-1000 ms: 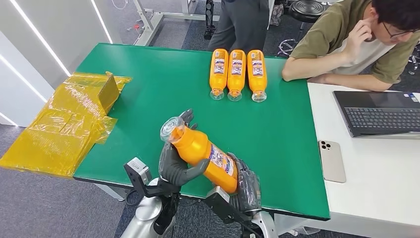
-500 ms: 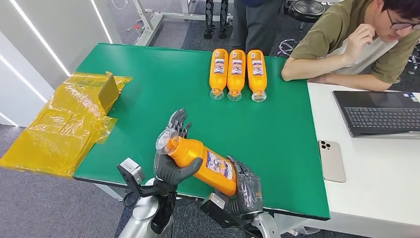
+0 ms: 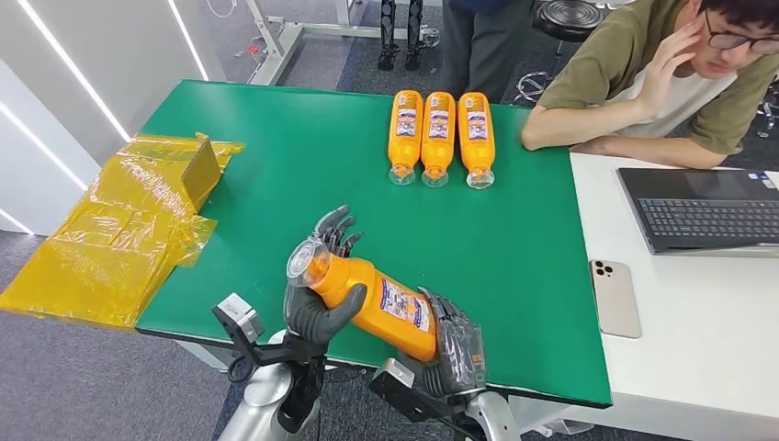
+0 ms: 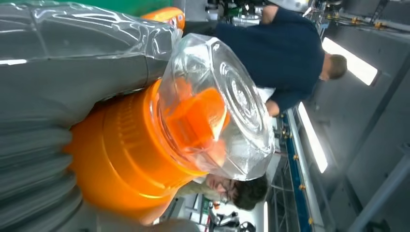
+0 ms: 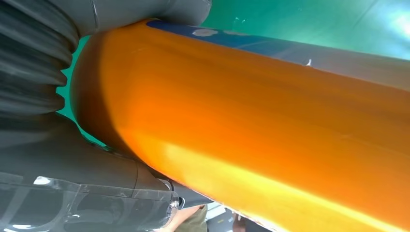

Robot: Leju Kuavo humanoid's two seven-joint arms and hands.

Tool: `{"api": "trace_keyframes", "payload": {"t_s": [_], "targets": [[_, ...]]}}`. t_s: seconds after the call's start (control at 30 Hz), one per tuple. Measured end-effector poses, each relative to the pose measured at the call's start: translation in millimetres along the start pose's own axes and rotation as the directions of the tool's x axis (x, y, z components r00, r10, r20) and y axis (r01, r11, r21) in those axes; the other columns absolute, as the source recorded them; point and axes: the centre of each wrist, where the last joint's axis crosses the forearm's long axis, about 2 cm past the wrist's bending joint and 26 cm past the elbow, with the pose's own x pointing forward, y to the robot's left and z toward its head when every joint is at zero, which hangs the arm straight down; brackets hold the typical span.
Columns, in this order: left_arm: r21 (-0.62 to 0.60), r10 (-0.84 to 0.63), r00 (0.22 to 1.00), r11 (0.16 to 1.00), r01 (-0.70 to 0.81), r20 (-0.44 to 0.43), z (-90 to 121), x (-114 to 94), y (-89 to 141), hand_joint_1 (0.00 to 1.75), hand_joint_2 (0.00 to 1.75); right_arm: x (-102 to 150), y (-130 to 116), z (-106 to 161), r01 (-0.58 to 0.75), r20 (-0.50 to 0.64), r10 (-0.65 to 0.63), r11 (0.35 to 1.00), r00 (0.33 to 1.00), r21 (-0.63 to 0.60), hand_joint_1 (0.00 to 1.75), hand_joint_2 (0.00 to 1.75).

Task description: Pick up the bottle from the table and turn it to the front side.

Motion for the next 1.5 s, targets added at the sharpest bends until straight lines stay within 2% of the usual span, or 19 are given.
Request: {"api": "trace_keyframes", "payload": {"t_s": [0.3,0.33,0.37,0.47,0.5,0.63,0.73,0.87,1.0,1.07,1.13,1.23,1.3,1.37,1.4,1.5], "targets": [[-0.016,0.024,1.0,1.0,-0.024,0.007,0,0,-1,1.75,1.75,0,0,0,-0.047,0.003,0.047,0.999,0.999,0.012,1.75,1.75],[-0.016,0.024,1.0,1.0,-0.024,0.009,0,0,-1,1.75,1.75,0,0,0,-0.05,0.005,0.05,0.999,0.999,0.013,1.69,1.75],[-0.017,0.024,1.0,1.0,-0.024,0.011,0,0,-1,1.75,1.75,0,0,0,-0.053,0.006,0.053,0.998,0.999,0.014,1.48,1.75],[-0.018,0.024,1.0,1.0,-0.024,0.016,0,0,-1,1.75,1.75,0,0,0,-0.058,0.009,0.058,0.998,0.998,0.017,0.24,1.75],[-0.019,0.023,1.0,1.0,-0.022,0.016,0,0,-1,1.75,1.75,0,0,0,-0.061,0.012,0.061,0.998,0.998,0.017,0.01,1.75],[-0.023,0.004,1.0,1.0,-0.004,0.012,0,0,0,1.75,1.75,6,2,0,-0.044,0.044,0.045,0.999,0.998,-0.017,0.0,1.75],[-0.01,-0.029,1.0,1.0,0.029,0.002,0,0,0,1.75,1.75,14,1,-2,0.045,0.072,-0.035,0.99,0.997,-0.133,0.0,1.75],[0.018,-0.115,0.993,0.993,0.115,-0.005,-2,2,3,1.75,1.75,26,-6,-2,0.195,0.142,-0.159,0.937,0.977,-0.291,0.0,1.75],[0.081,-0.308,0.951,0.949,0.306,0.011,-10,8,11,1.75,1.75,34,-17,-3,0.324,0.258,-0.235,0.862,0.937,-0.39,0.0,1.75],[0.126,-0.457,0.889,0.884,0.451,0.021,-15,14,18,1.75,1.75,36,-23,-5,0.36,0.296,-0.247,0.827,0.923,-0.431,0.0,1.75],[0.176,-0.625,0.78,0.772,0.611,0.029,-20,22,25,1.75,1.75,38,-29,-8,0.381,0.318,-0.252,0.799,0.914,-0.464,0.0,1.75],[0.23,-0.819,0.572,0.564,0.793,0.036,-27,36,40,1.75,1.75,41,-38,-11,0.398,0.332,-0.254,0.769,0.909,-0.501,0.0,1.75],[0.25,-0.921,0.389,0.384,0.889,0.031,-33,46,52,1.75,1.75,43,-43,-12,0.409,0.338,-0.259,0.749,0.905,-0.521,0.0,1.75],[0.259,-0.978,0.209,0.208,0.943,0.023,-41,55,66,1.75,1.75,45,-47,-13,0.422,0.344,-0.267,0.729,0.9,-0.538,0.0,1.75],[0.259,-0.989,0.148,0.147,0.955,0.016,-46,60,73,1.75,1.75,45,-49,-14,0.428,0.347,-0.271,0.721,0.898,-0.545,0.0,1.75],[0.256,-0.999,0.047,0.044,0.966,-0.006,-61,72,92,1.75,1.75,47,-54,-14,0.439,0.355,-0.276,0.703,0.893,-0.56,0.0,1.75]]}}
